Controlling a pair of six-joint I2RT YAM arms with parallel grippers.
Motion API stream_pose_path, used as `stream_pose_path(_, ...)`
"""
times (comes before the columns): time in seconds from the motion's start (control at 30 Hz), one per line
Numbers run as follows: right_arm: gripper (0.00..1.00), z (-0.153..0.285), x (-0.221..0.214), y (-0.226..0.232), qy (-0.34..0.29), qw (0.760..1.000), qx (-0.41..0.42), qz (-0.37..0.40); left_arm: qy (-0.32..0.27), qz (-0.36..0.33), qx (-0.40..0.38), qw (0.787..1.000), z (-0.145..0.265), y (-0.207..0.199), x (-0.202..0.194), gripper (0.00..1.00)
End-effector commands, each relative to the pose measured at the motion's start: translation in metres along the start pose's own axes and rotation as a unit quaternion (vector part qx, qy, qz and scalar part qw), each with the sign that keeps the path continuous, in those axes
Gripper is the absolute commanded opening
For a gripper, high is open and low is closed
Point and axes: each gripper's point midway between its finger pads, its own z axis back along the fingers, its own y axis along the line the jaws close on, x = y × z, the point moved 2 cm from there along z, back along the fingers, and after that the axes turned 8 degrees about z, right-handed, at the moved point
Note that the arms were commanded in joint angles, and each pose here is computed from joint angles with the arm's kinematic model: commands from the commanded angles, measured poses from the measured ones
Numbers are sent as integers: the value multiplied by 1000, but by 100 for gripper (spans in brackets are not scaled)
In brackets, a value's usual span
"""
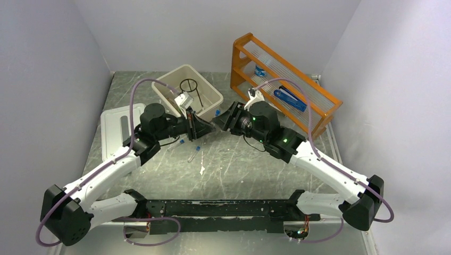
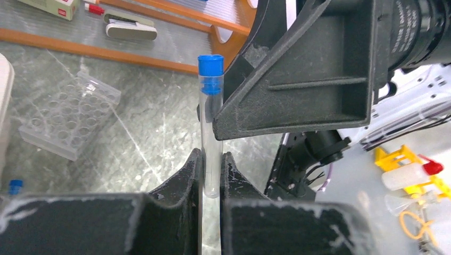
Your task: Organize the chemistry lab equipment
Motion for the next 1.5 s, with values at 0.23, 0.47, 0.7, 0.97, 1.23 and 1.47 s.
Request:
stream_pose_path(0.23, 48, 7, 11, -1, 29, 1000, 0, 10, 74, -78, 10, 994, 8, 2, -10, 5)
stream_pose_path(0.47, 51, 1, 10, -2, 49, 999, 18, 5, 83, -78, -1, 994, 8, 0, -14, 5)
stream_pose_path(0.7, 36, -1, 3, 0, 69, 997, 41, 0, 83, -76, -1, 994, 6, 1, -15, 5)
stream_pose_path(0.97, 15, -4, 0, 3, 79, 995, 67, 3, 88, -67, 11, 994, 7, 4, -15, 5)
stream_pose_path(1.23, 12, -16, 16, -26, 35, 998, 5, 61, 37, -45, 193, 979, 17, 51, 7, 78)
stream_pose_path(1.47, 12, -45, 33, -88, -34, 975, -131, 174, -15, -41, 293, 955, 41, 65, 30, 82)
